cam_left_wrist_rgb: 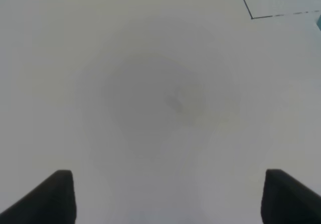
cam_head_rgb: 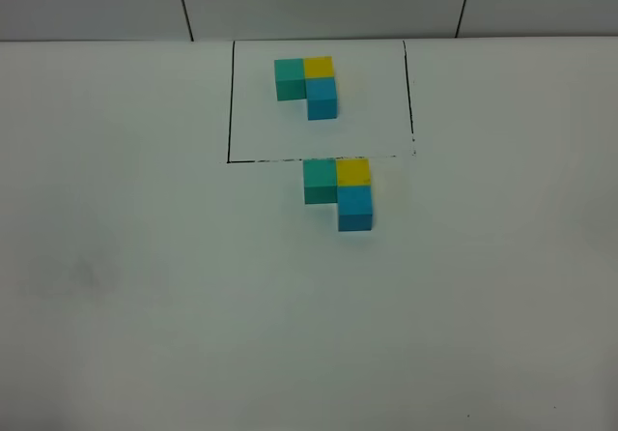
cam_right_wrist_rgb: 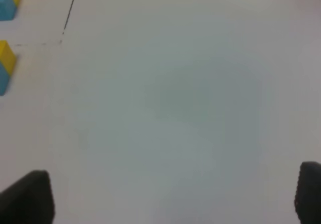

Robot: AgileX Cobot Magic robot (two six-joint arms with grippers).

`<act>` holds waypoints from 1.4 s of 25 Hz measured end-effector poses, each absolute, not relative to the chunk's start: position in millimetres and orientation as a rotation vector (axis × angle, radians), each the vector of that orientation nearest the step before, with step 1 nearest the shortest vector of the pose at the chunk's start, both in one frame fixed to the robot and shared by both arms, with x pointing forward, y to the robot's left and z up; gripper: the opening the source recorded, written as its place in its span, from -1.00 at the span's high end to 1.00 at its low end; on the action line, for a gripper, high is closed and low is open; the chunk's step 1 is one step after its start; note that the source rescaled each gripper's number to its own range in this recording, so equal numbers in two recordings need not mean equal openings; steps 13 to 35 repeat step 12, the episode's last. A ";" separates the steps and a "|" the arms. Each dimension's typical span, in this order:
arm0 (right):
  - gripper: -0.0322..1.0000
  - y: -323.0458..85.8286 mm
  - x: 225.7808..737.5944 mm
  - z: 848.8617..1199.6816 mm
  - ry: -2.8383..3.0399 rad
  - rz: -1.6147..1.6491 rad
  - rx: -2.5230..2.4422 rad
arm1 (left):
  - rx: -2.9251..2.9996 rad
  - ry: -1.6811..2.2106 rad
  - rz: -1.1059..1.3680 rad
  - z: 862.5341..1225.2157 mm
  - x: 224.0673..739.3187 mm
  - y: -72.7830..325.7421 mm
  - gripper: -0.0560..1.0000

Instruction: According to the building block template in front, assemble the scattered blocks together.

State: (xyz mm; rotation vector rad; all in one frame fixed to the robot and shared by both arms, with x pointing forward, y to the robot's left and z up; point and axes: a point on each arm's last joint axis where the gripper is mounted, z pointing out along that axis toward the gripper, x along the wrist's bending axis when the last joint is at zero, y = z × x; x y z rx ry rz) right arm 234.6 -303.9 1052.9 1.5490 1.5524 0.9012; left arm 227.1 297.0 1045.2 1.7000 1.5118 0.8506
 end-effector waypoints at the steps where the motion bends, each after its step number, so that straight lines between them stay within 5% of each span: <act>1: -0.89 -303.9 234.6 1052.9 1.553 0.901 1.548 | 1.700 1.512 0.851 1045.2 227.1 297.0 -0.66; 35: -0.79 -303.8 234.6 1053.0 1.553 0.902 1.548 | 1.700 1.512 0.851 1045.2 227.1 297.0 -0.66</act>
